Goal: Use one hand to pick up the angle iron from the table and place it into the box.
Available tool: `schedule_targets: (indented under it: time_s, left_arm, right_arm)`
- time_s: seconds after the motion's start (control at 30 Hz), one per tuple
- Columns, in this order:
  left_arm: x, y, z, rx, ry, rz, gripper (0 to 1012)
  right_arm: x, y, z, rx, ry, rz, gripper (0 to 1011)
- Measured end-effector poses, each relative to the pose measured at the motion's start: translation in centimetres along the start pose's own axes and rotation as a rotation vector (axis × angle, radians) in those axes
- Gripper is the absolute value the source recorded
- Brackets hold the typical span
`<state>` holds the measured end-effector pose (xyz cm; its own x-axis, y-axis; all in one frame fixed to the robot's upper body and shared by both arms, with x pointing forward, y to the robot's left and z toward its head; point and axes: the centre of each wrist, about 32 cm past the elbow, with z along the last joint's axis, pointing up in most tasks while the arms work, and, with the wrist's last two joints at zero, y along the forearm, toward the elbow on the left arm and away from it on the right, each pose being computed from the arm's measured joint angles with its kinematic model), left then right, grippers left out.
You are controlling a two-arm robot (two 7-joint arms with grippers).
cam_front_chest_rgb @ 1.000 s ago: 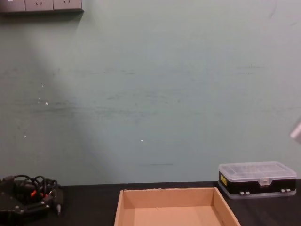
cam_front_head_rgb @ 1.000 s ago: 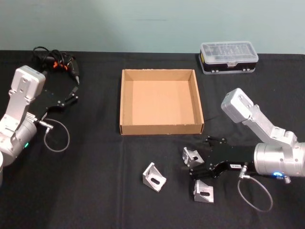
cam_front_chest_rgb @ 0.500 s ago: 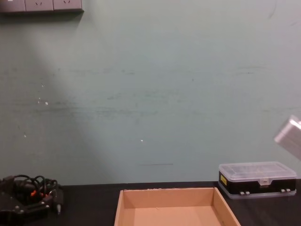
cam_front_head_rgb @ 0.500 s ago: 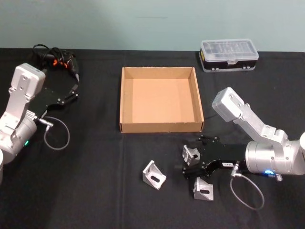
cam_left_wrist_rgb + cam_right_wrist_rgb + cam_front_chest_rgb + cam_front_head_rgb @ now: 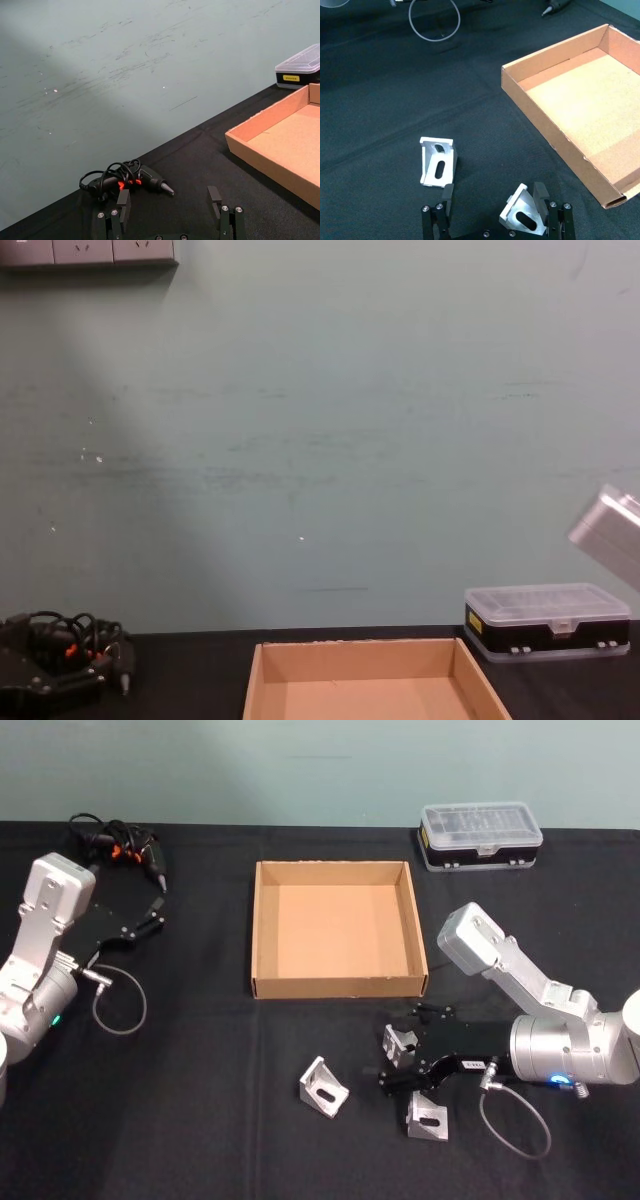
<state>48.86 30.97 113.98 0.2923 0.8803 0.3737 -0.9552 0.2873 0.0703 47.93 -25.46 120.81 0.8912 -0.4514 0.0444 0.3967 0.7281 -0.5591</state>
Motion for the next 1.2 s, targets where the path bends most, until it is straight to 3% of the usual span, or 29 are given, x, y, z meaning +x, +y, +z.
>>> schedule_targets:
  time_s: [0.93, 1.2]
  left_arm:
    - [0.0, 0.0, 0.0, 0.0, 0.0, 0.0, 1000]
    - [0.0, 0.0, 0.0, 0.0, 0.0, 0.0, 1000]
  right_arm:
    - [0.28, -0.46, -0.85, -0.035, 0.004, -0.043, 995]
    - [0.27, -0.36, -0.79, -0.039, 0.004, -0.067, 813]
